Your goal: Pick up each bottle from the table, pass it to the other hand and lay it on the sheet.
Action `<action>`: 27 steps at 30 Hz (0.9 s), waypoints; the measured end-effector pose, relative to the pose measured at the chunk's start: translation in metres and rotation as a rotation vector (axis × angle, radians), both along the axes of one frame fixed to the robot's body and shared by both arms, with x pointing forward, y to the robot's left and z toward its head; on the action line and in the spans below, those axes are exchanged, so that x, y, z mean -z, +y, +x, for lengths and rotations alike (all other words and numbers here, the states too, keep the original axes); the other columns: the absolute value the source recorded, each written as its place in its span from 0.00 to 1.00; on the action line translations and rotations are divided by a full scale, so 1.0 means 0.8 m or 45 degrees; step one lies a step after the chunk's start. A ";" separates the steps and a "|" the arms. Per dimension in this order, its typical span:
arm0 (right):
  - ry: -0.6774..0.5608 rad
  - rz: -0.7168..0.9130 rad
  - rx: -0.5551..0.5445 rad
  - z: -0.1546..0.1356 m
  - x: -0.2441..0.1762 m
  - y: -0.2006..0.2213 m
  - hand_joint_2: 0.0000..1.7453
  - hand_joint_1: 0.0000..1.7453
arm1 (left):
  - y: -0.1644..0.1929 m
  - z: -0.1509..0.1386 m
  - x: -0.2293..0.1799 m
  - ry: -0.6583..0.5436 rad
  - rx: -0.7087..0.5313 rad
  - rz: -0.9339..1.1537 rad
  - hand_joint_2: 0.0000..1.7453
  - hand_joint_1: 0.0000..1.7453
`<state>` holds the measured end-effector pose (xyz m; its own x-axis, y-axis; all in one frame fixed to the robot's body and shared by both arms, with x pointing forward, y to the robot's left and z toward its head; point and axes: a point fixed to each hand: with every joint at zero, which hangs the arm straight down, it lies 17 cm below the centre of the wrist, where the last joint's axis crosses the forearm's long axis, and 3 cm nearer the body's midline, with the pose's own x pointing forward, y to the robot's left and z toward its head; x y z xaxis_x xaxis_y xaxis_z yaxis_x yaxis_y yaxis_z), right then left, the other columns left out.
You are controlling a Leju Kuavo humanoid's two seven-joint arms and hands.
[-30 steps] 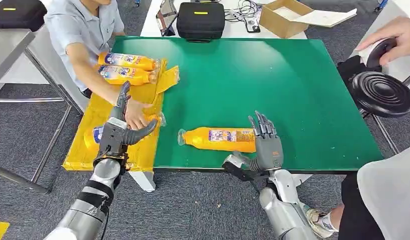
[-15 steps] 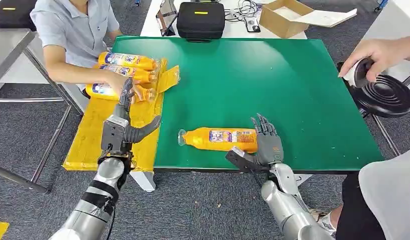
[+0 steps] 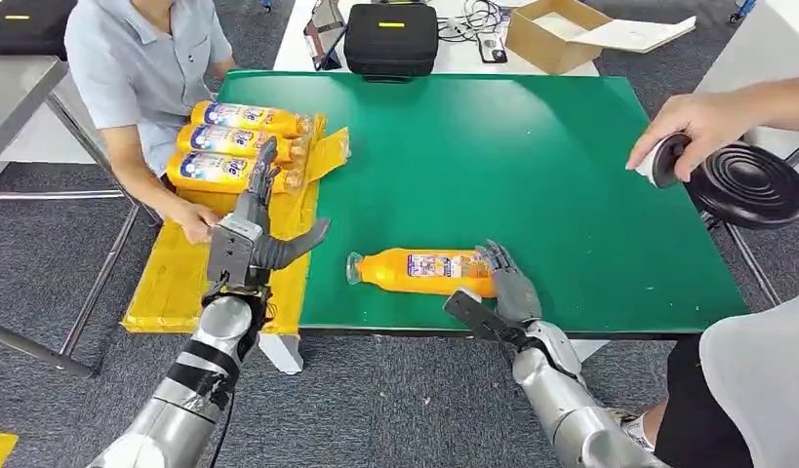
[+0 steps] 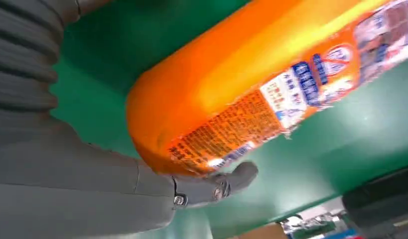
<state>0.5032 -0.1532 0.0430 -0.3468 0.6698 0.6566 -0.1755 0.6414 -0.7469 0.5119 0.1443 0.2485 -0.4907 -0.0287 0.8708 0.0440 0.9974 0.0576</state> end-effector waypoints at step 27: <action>0.036 -0.453 0.040 0.032 0.018 -0.039 1.00 0.00 | -0.055 0.023 0.008 0.173 0.244 -0.168 1.00 0.00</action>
<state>0.5286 -0.1845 0.0286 -0.3073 0.8683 0.3893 -0.1833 0.3475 -0.9196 0.5305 0.1006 0.2423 -0.3549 0.1720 0.9189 0.2312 0.9685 -0.0919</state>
